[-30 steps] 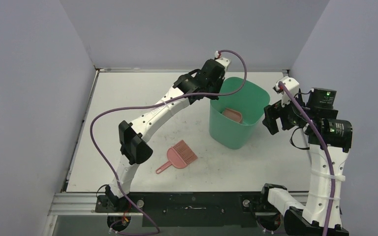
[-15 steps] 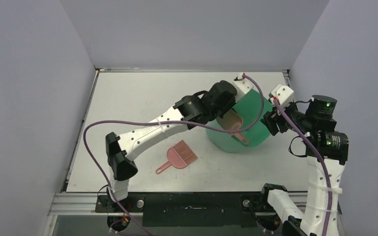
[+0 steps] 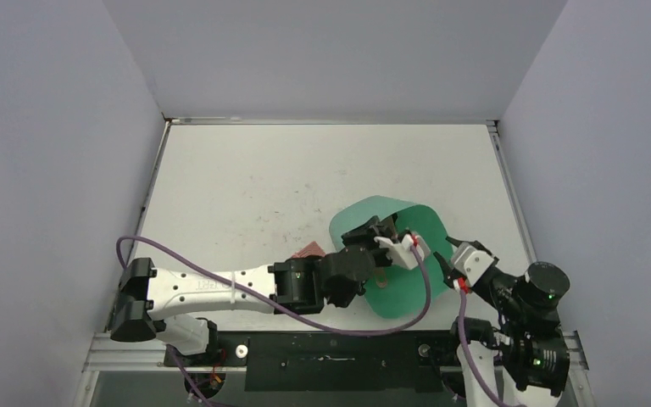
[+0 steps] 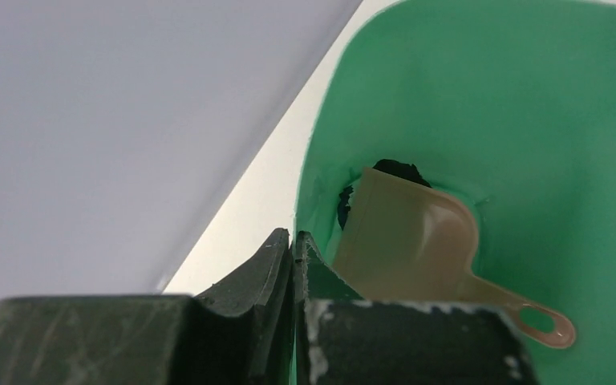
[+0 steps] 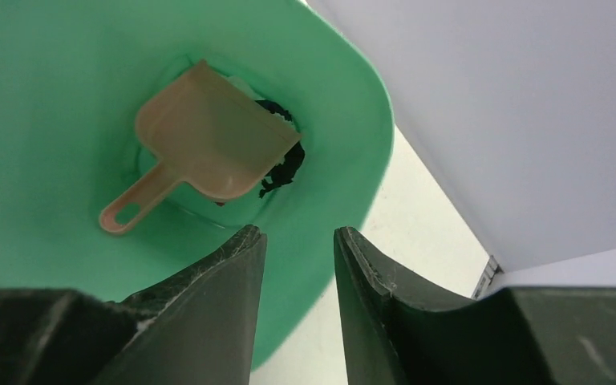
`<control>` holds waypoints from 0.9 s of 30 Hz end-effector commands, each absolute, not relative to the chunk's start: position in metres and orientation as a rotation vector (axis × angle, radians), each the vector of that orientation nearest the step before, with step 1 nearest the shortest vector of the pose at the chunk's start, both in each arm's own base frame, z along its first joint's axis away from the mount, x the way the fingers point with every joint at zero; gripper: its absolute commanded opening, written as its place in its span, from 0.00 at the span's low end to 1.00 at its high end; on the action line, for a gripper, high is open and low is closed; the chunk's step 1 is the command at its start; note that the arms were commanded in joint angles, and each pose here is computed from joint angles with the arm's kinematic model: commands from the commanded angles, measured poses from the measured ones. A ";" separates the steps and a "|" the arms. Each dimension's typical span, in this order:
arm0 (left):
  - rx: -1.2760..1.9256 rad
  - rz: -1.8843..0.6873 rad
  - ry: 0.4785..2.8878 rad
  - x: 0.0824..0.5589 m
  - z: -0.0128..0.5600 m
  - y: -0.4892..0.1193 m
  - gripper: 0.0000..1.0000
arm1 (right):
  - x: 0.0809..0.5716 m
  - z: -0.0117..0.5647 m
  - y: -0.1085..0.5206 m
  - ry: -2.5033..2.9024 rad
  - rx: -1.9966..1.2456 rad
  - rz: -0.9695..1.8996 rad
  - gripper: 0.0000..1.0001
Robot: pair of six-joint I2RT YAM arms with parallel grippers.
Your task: Sweep away the paper scraps from the table
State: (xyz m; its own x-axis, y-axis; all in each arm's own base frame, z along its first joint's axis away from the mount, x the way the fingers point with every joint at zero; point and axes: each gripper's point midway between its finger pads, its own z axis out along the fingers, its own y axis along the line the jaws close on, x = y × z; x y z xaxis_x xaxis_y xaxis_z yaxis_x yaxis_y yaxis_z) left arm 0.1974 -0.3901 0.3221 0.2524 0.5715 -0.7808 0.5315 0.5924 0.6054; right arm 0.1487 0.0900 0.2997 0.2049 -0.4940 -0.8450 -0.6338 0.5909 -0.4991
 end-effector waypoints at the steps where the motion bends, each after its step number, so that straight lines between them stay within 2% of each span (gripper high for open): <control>1: 0.767 -0.019 1.325 0.167 0.355 -0.375 0.00 | 0.114 0.294 0.109 1.284 -1.132 0.121 0.38; 4: 0.722 -0.066 1.316 0.148 0.351 -0.373 0.00 | 0.102 0.270 0.108 1.279 -1.201 0.053 0.35; 7: 0.690 -0.091 1.337 0.141 0.346 -0.374 0.00 | 0.122 0.278 0.095 1.374 -1.023 0.069 0.25; 10: 0.655 -0.054 1.370 0.142 0.338 -0.371 0.00 | 0.124 0.271 0.095 1.400 -1.055 0.092 0.35; 11: 0.641 -0.053 1.377 0.143 0.336 -0.370 0.00 | 0.118 0.269 0.101 1.375 -1.121 0.109 0.40; 12: 0.611 -0.053 1.391 0.145 0.335 -0.368 0.00 | 0.112 0.264 0.105 1.355 -1.185 0.111 0.50; 13: 0.587 -0.052 1.402 0.147 0.336 -0.365 0.00 | 0.110 0.264 0.106 1.358 -1.201 0.120 0.52; 17: 0.504 -0.078 1.425 0.157 0.349 -0.353 0.00 | 0.116 0.304 0.104 1.391 -1.064 0.161 0.54; 19: 0.470 -0.106 1.443 0.162 0.356 -0.349 0.00 | 0.110 0.313 0.111 1.362 -1.125 0.186 0.54; 22: 0.420 -0.184 1.442 0.167 0.364 -0.343 0.00 | 0.109 0.306 0.114 1.367 -1.184 0.226 0.55; 27: 0.363 -0.245 1.437 0.173 0.365 -0.334 0.00 | 0.139 0.270 0.104 1.422 -1.232 0.276 0.52</control>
